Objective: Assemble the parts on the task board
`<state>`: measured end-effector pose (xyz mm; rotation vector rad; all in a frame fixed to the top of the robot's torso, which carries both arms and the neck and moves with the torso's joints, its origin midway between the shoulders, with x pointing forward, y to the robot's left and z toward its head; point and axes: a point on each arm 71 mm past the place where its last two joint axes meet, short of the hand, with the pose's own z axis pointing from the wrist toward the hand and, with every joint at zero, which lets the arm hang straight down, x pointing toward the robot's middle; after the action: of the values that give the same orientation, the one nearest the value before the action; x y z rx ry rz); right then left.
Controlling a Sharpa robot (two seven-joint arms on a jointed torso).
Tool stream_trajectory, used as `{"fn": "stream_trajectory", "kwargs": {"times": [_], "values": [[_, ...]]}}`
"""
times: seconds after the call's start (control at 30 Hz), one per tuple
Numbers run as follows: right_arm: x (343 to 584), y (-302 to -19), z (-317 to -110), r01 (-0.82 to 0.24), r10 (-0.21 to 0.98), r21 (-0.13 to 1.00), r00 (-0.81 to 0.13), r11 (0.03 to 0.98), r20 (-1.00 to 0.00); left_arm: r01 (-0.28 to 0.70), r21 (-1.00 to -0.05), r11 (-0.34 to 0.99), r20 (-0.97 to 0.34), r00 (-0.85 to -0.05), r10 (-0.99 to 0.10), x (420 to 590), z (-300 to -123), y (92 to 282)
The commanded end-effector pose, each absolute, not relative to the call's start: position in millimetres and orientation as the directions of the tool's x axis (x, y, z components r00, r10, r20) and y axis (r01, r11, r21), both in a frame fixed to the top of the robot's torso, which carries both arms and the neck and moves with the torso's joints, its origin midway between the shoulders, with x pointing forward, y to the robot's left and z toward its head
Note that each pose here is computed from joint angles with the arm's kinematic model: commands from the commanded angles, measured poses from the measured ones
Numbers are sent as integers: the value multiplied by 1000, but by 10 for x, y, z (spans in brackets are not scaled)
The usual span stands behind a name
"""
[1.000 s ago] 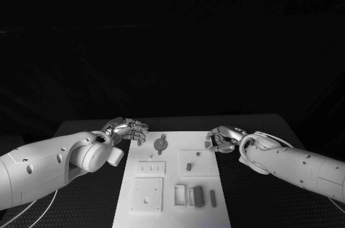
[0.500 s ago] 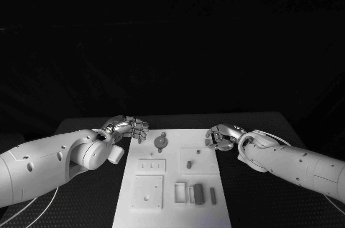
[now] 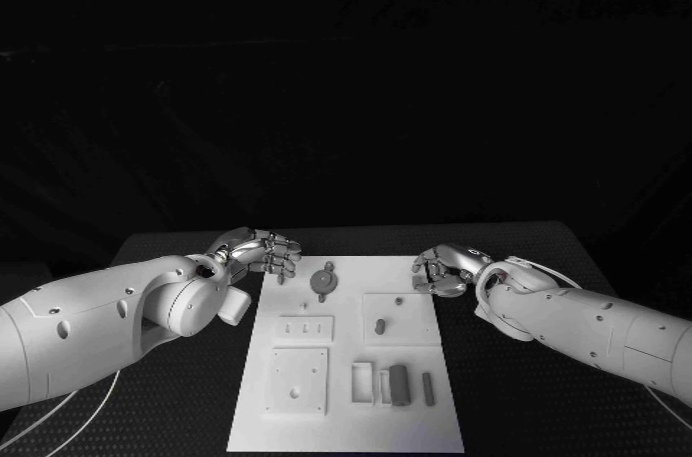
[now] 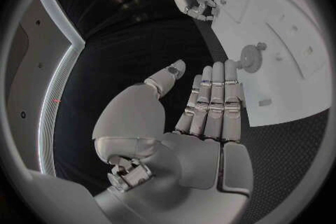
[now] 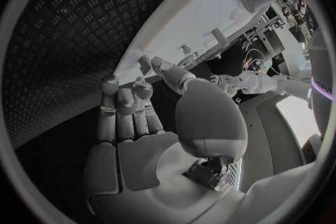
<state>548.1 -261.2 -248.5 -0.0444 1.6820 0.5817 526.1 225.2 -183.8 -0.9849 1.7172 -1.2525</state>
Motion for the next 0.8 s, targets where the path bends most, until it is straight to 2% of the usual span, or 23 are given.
{"fn": "stream_trajectory", "kwargs": {"times": [0.03,0.8], "values": [[5481,-2595,-2494,-360,287,346,-208,867,-935,-131,-968,213,-142,-415,-899,5253,-1828,2225],[5472,-2539,-2560,-361,280,351,-234,864,-931,-130,-968,215,-143,-417,-898,5251,-1827,2219]]}}
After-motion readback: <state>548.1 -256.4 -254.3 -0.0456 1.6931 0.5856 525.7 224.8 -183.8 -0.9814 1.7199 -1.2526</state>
